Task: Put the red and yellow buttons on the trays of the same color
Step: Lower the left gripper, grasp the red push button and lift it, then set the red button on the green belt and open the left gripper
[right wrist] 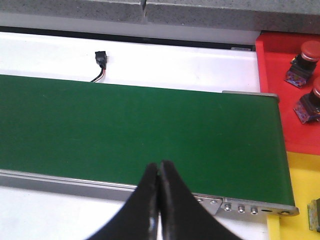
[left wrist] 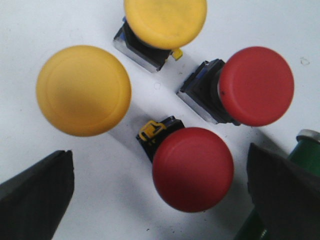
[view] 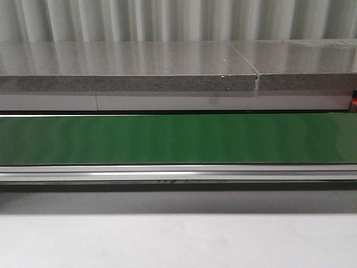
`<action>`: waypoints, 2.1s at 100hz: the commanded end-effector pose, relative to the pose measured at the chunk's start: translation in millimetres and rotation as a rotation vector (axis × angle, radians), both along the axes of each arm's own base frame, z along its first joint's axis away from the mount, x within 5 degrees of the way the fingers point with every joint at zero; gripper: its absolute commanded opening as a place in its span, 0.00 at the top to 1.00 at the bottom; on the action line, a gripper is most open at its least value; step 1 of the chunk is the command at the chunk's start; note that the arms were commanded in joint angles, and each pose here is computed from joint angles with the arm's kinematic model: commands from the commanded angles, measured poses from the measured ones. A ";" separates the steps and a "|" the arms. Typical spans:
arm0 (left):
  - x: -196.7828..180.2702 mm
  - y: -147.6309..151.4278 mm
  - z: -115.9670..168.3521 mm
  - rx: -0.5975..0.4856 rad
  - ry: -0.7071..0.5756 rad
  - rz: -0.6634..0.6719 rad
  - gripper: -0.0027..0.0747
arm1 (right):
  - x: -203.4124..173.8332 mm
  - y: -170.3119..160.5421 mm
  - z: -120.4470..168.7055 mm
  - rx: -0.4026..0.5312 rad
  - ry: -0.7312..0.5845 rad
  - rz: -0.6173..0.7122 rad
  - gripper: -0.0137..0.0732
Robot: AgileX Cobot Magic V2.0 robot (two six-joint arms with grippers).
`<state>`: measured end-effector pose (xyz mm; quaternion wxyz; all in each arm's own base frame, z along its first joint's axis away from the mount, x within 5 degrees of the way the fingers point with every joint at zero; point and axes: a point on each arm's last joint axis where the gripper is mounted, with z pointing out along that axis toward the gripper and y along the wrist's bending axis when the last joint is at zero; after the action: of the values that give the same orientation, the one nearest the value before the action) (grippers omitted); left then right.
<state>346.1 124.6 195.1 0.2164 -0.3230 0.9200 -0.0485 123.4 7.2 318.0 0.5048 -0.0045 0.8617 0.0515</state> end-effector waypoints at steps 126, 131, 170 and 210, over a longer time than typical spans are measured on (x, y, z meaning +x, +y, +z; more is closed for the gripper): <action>-34.9 -25.2 121.9 0.098 -0.168 -0.186 0.99 | 2.1 -0.8 12.8 -0.005 -0.087 -0.008 0.98; -37.4 -33.0 126.3 0.099 -0.168 -0.217 0.99 | 2.1 -0.8 12.8 -0.005 -0.087 -0.008 0.98; -32.1 -94.9 123.7 0.216 -0.078 -0.524 0.99 | 2.1 -0.8 12.8 -0.005 -0.087 -0.008 0.98; -25.1 -101.6 102.0 0.187 0.035 -0.569 0.99 | 2.1 -0.8 12.8 -0.005 -0.087 -0.008 0.98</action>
<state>319.6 25.3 281.3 0.1754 -0.0339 0.9838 -0.0153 123.4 7.2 318.0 0.5048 -0.0045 0.8617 0.0515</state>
